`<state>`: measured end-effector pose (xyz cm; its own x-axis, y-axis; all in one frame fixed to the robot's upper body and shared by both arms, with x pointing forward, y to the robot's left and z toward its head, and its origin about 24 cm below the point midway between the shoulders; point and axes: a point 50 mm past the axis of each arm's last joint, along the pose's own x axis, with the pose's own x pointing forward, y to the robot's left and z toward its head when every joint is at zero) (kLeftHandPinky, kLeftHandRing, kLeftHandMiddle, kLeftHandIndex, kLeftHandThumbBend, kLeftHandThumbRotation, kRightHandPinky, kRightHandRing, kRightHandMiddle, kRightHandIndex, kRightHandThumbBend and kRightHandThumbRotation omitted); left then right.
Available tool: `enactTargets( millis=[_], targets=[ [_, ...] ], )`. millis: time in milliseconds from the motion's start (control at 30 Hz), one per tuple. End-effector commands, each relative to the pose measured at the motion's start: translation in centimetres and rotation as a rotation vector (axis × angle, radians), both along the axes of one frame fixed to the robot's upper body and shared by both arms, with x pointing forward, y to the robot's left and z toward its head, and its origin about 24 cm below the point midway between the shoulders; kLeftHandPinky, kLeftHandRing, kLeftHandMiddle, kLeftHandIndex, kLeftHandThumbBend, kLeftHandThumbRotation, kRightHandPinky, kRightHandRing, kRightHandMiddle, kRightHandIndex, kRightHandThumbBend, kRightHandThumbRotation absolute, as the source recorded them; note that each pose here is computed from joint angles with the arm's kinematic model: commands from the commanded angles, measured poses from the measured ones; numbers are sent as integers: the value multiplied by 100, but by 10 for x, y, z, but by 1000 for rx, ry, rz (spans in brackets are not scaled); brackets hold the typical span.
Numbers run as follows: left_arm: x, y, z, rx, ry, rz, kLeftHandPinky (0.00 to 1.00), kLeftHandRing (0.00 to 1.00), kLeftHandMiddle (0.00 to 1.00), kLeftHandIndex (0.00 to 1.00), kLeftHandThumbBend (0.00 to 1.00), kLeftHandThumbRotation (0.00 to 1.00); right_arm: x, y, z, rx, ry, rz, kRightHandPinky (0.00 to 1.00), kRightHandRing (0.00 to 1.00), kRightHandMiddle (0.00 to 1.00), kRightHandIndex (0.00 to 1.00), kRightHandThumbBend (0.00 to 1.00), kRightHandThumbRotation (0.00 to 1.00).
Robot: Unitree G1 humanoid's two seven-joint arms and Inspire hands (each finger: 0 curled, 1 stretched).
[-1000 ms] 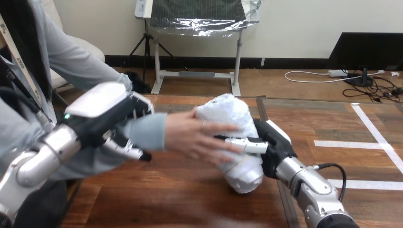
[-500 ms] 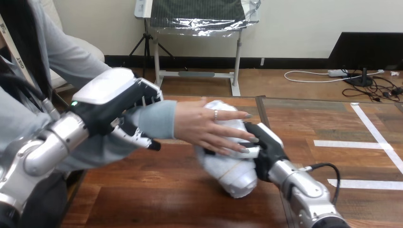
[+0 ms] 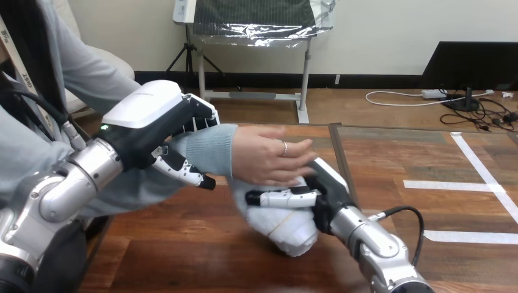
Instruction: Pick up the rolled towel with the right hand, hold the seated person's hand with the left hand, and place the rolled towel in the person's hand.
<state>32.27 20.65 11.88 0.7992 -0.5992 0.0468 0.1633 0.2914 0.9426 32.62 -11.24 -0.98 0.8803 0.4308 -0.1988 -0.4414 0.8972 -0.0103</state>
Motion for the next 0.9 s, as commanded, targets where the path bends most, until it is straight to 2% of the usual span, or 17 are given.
enactTargets(
  millis=[0, 267, 867],
  targets=[
    [8, -25, 48, -73, -179, -94, 34, 38, 43, 44, 84, 0, 7, 11, 18, 6, -105, 24, 34, 39, 46, 45, 79, 0],
    [7, -25, 46, -75, -171, -87, 35, 39, 43, 44, 85, 0, 8, 10, 18, -43, -134, -3, 36, 41, 47, 45, 79, 0],
    [4, -22, 35, -87, -146, -85, 33, 38, 43, 45, 83, 0, 9, 4, 17, -110, -147, -62, 40, 45, 49, 46, 78, 0]
  ],
)
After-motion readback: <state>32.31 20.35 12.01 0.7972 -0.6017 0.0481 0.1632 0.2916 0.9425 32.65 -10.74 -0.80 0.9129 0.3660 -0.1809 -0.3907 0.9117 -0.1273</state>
